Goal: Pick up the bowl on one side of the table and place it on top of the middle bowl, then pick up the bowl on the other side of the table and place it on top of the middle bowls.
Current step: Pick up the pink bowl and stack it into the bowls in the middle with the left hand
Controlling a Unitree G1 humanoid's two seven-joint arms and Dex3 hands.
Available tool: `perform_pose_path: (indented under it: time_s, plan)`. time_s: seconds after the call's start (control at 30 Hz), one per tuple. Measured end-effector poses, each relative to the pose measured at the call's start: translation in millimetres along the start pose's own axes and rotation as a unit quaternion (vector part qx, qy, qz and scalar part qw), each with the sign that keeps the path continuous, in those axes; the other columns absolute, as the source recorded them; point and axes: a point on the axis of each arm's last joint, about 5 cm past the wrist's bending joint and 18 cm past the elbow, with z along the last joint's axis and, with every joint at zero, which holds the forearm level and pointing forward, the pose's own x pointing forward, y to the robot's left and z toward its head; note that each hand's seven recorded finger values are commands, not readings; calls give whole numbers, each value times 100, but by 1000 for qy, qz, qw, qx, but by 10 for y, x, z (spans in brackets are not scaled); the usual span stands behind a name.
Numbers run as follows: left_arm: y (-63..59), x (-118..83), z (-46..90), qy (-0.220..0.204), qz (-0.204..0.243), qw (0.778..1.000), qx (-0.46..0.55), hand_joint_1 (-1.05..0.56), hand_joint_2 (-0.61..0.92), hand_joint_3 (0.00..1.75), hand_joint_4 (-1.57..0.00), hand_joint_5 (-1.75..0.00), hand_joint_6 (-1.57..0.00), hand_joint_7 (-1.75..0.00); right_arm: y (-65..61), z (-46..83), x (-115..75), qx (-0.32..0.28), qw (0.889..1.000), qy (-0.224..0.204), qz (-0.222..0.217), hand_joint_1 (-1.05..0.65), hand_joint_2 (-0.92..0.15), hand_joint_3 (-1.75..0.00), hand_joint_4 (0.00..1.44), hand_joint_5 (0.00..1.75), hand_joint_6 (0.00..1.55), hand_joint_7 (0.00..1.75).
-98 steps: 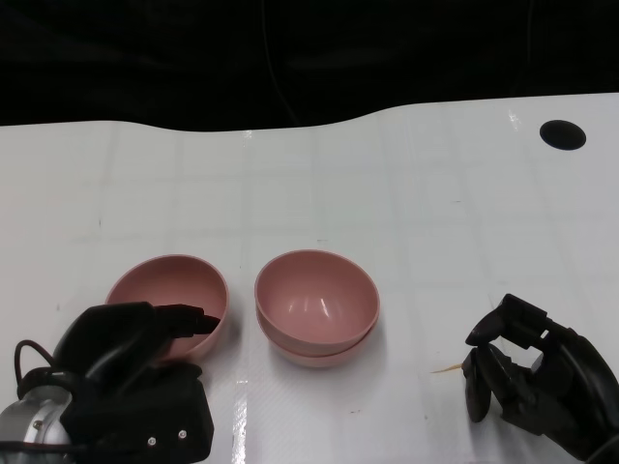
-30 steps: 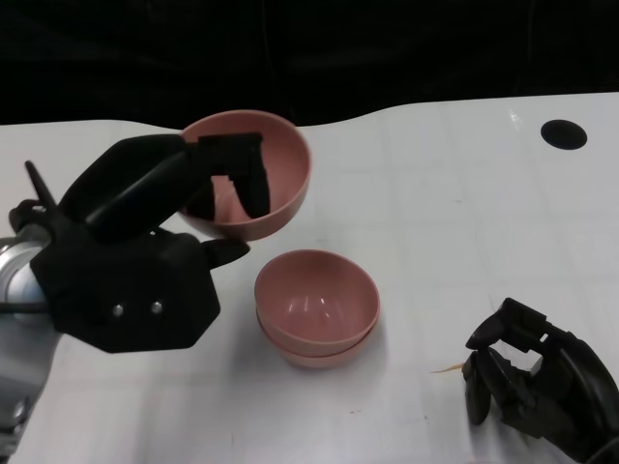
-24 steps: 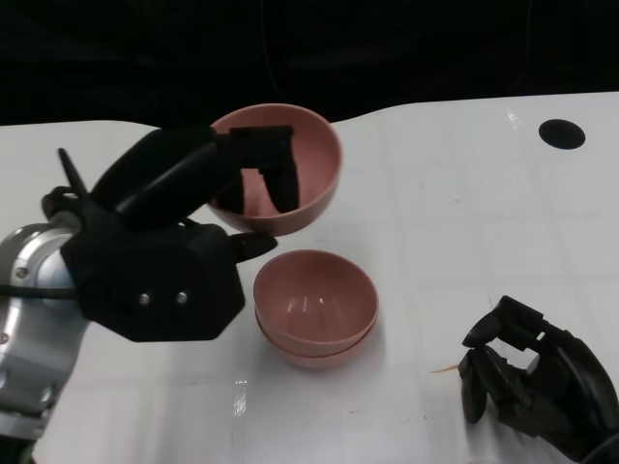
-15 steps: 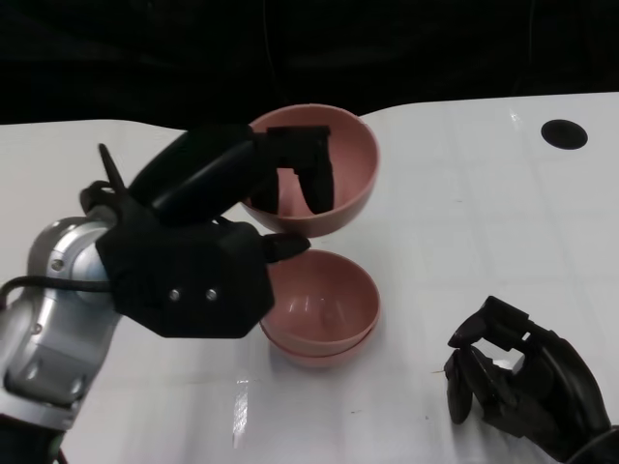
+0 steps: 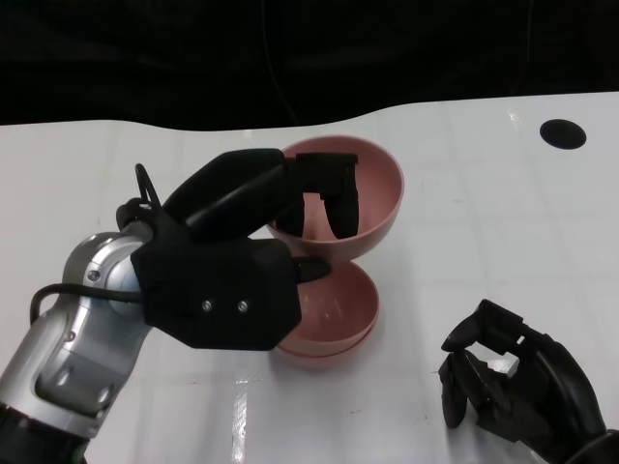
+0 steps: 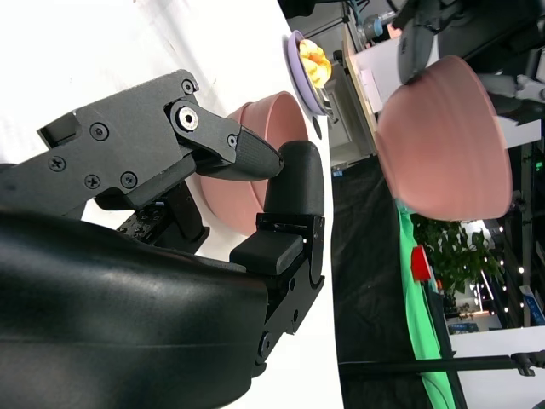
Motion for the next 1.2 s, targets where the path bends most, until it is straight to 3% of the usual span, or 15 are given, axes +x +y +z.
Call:
perform_pose_path:
  time_s: [0.67, 0.87, 1.2]
  plan:
    - [-300, -65, -321, 54, -34, 997, -32, -5, 60, 102, -72, -175, -52, -175, 2, 19, -9, -8, 1000, 2, -1, -18, -73, -78, 89, 175, 76, 150]
    - [-362, -51, -337, 50, -35, 998, -32, -6, 60, 107, -74, -175, -53, -175, 2, 19, -9, -7, 1000, 2, -1, -17, -72, -78, 89, 175, 76, 150]
    - [-424, -19, -309, 49, -51, 997, -19, -5, 69, 86, -72, -175, -52, -175, 4, 25, -8, -8, 1000, 1, -2, -17, -72, -79, 90, 175, 77, 149]
